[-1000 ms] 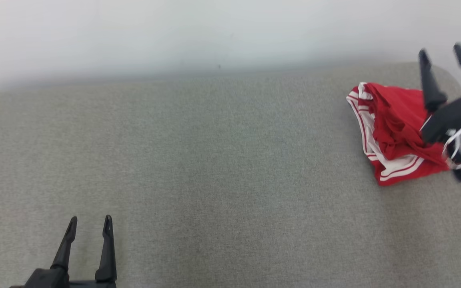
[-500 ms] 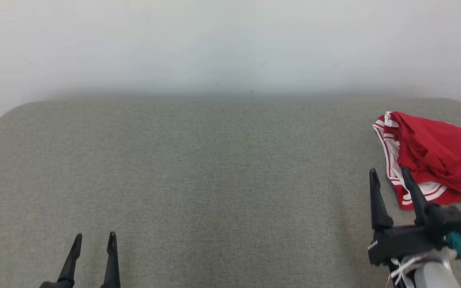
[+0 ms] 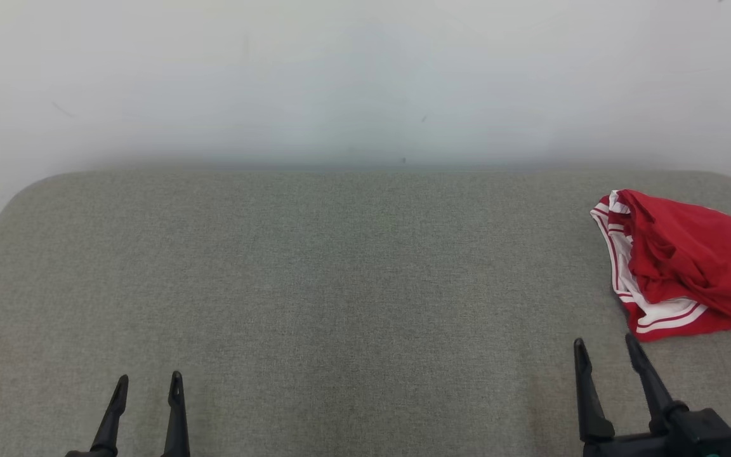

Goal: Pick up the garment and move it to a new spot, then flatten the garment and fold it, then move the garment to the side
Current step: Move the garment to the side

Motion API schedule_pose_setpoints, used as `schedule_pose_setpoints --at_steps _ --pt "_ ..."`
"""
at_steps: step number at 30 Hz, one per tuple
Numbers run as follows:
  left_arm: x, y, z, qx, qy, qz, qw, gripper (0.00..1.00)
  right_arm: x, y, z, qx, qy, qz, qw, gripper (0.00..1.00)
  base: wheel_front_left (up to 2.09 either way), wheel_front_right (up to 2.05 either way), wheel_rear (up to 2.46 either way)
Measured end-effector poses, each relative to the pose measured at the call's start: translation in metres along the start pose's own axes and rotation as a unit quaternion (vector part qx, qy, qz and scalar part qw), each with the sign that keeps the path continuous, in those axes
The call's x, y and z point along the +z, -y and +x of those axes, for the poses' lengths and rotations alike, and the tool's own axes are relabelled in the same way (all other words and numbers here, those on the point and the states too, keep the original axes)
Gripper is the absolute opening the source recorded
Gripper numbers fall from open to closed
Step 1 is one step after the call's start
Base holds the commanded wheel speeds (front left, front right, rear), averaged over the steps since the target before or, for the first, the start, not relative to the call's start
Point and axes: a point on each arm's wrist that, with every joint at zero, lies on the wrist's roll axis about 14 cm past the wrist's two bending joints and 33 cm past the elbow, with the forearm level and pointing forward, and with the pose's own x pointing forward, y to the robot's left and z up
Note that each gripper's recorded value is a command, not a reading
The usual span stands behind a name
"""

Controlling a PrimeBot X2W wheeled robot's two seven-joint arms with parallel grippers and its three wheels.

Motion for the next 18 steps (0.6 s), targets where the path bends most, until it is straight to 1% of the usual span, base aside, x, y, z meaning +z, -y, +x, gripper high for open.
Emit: schedule_pose_setpoints --at_steps 3,7,18 --pt "0.001 0.003 0.000 -0.003 0.001 -0.002 1.000 1.00 -0.006 -0.001 -0.006 -0.003 -0.008 0.016 1.000 1.00 0.00 0.00 0.00" --pt "0.000 0.005 0.000 -0.005 0.001 -0.005 1.000 1.00 -0.006 -0.001 -0.008 -0.003 -0.008 0.023 1.000 1.00 0.00 0.00 0.00" --pt "-0.011 0.008 -0.003 -0.009 -0.016 -0.004 1.000 1.00 -0.007 0.003 -0.009 -0.011 -0.010 0.027 1.000 1.00 0.00 0.00 0.00"
